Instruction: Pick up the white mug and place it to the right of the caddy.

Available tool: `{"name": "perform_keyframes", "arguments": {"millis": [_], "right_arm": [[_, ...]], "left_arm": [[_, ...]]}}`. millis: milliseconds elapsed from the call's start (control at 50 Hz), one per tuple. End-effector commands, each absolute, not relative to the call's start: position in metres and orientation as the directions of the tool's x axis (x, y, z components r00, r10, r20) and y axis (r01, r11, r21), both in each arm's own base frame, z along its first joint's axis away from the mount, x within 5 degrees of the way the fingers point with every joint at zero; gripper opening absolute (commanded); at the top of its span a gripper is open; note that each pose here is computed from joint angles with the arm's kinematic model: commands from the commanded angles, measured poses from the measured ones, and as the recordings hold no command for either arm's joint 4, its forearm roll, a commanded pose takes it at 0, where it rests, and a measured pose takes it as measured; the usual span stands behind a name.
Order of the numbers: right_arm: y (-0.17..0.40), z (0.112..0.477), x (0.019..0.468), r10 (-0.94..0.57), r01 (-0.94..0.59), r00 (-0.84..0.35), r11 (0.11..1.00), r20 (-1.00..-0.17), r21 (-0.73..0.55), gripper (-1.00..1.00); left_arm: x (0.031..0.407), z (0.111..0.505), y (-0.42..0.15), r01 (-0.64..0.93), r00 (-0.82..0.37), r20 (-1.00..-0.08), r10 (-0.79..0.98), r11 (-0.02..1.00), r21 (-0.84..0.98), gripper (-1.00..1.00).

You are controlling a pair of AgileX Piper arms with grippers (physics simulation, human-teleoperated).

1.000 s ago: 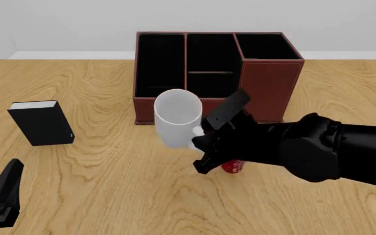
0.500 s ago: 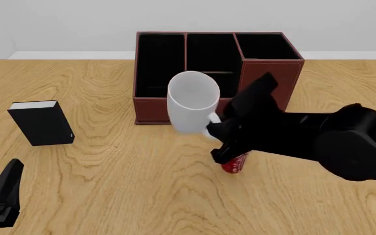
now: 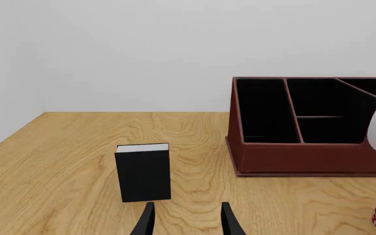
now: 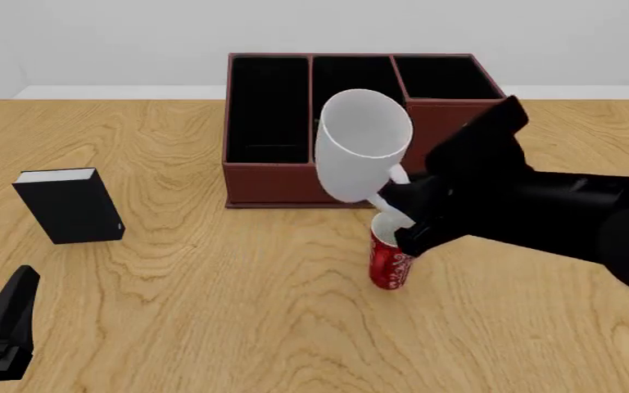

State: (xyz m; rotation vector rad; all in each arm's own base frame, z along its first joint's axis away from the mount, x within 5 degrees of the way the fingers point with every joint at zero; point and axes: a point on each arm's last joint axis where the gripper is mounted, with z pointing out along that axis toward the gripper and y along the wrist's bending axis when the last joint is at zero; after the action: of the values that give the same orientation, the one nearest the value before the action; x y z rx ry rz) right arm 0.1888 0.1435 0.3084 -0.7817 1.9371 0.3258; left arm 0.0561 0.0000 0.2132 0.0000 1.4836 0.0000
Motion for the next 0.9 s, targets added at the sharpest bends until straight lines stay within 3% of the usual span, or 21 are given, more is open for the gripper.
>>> {"name": "perform_keyframes", "arguments": {"millis": [20,900], "right_arm": [[0.127,0.317,0.186,-0.344,-0.601,-0.32,0.794,-0.883,-0.091,-1.0],[0.051,0.299,0.183,-0.201,-0.305,-0.43,0.95,-0.88,-0.068,-1.0]], "left_arm": [[0.056,0.213,0.0,0.0,0.087,-0.996,0.0,1.0,0.0,1.0],[0.056,0.213,0.0,0.0,0.087,-0.996,0.0,1.0,0.0,1.0]]}}
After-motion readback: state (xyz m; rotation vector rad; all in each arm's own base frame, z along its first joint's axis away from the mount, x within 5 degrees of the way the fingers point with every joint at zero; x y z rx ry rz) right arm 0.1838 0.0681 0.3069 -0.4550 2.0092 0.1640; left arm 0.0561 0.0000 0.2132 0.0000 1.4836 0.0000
